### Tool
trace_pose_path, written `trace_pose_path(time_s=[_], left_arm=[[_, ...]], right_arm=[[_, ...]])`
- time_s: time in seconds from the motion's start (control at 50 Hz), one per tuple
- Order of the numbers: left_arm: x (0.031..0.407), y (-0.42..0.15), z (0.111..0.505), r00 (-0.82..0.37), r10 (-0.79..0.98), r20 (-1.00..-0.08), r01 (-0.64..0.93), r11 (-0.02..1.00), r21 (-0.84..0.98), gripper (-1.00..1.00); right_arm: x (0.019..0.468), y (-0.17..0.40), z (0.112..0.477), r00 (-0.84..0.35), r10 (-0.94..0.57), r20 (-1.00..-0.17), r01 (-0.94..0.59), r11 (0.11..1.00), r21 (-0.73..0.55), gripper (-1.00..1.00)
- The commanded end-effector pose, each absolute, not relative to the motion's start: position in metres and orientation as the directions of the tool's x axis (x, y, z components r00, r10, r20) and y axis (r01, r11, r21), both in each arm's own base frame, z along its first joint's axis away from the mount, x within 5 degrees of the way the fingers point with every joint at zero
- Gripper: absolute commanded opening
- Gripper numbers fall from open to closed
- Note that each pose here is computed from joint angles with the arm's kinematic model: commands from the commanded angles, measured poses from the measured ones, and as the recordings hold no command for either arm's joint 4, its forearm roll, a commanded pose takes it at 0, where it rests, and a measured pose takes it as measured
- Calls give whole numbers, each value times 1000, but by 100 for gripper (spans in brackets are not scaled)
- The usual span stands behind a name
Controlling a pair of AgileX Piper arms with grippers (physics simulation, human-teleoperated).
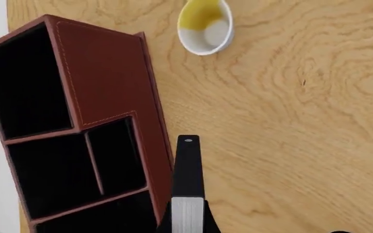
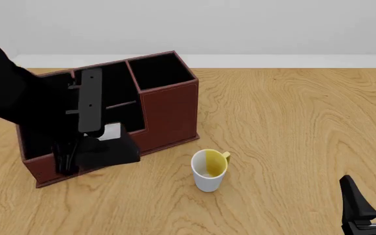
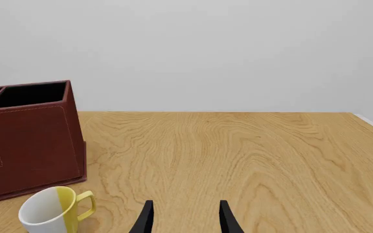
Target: Pick up the book and place it in the front compartment of the caddy.
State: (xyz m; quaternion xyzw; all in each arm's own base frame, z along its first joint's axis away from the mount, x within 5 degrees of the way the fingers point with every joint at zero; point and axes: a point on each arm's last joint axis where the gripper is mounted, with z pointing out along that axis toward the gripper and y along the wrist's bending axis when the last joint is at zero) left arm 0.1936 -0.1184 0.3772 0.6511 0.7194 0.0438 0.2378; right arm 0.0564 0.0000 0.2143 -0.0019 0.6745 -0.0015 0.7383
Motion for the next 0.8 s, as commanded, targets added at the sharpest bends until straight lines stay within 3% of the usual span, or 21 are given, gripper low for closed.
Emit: trace_pose_path(time_s=[0.02,0.08,0.12,0.16,0.42,0.54,0.64,0.7,0.8], left_arm=[[198,-120,393,11,956,-293,898,119,423,-100],[199,-121,397,23,955,-295,893,113,435,-100],[204,-101,398,40,968,-246,878,83,471,-100],[201,-119,408,41,953,-301,877,110,468,-100],[214,-112,421,34,954,-299,852,128,507,-100],[212,-132,437,31,926,-376,844,177,507,-100],[217,-129,441,16,924,-382,835,198,514,-100],[229,-121,453,-34,912,-409,806,267,528,-100],[237,-114,453,-47,918,-394,798,272,538,-100]], right_arm=[[56,0,214,90,-5,-996,0,1000,-5,100],[56,0,214,90,-5,-996,0,1000,-5,100],[56,0,214,90,-5,-996,0,1000,-5,100],[56,0,214,90,-4,-996,0,1000,-4,100],[56,0,214,90,-5,-996,0,1000,-5,100],[56,0,214,90,-4,-996,0,1000,-5,100],[56,0,214,90,-5,-996,0,1000,-5,100],[56,0,214,90,-5,-996,0,1000,-5,100],[56,0,214,90,-5,-996,0,1000,-5,100]])
